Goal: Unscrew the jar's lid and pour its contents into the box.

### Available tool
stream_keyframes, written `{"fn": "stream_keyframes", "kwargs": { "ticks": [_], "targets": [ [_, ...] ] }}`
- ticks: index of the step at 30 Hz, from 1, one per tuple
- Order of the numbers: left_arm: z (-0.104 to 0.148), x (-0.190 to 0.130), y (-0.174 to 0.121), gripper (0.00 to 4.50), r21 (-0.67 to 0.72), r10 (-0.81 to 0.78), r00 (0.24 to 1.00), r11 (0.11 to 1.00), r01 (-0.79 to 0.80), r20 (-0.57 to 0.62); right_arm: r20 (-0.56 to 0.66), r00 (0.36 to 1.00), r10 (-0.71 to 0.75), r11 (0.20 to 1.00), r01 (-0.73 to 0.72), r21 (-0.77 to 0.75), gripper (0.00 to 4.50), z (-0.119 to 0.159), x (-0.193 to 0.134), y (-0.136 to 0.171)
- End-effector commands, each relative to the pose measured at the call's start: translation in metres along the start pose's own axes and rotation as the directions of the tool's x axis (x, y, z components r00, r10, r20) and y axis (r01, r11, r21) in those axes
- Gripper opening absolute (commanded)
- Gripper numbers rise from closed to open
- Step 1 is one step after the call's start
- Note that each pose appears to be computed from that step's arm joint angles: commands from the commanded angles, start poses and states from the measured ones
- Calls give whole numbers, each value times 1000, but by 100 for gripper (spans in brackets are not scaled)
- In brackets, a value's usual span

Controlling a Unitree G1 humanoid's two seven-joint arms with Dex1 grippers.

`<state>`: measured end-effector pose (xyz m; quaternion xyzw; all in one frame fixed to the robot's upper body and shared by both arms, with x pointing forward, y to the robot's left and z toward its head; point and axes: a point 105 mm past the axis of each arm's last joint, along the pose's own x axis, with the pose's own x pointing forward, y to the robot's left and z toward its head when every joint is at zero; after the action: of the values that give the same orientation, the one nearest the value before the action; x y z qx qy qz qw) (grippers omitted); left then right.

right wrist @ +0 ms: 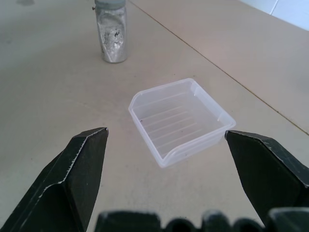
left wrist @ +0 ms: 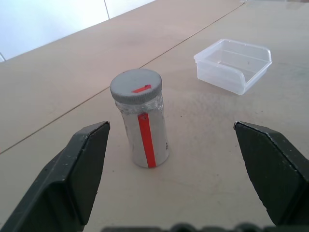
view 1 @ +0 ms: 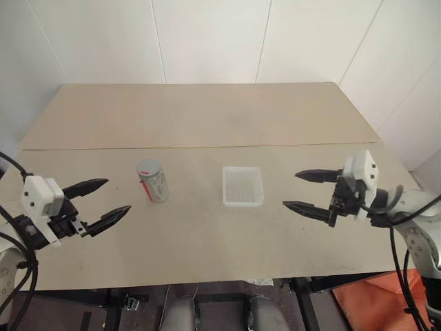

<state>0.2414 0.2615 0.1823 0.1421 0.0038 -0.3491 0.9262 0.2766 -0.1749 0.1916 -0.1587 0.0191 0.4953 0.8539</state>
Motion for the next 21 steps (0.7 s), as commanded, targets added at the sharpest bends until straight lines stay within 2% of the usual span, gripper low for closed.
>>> {"fn": "stream_keyframes", "kwargs": {
  "ticks": [1,4,10,21],
  "targets": [
    [10,1,2,448,36,3,1000,999,-4,30,10,1000,-17,998,18,-62,450,14,-5,0],
    [4,7,-3,448,24,11,999,1000,-12,35,-42,998,-40,996,36,-79,450,7,-3,-1],
    [-12,2,-7,448,2,89,996,996,-89,15,4,999,-48,991,48,-128,450,26,1,-6],
    [-31,52,7,448,-49,151,984,988,-147,93,21,1000,21,980,-17,-200,450,43,24,6]
  ]
}}
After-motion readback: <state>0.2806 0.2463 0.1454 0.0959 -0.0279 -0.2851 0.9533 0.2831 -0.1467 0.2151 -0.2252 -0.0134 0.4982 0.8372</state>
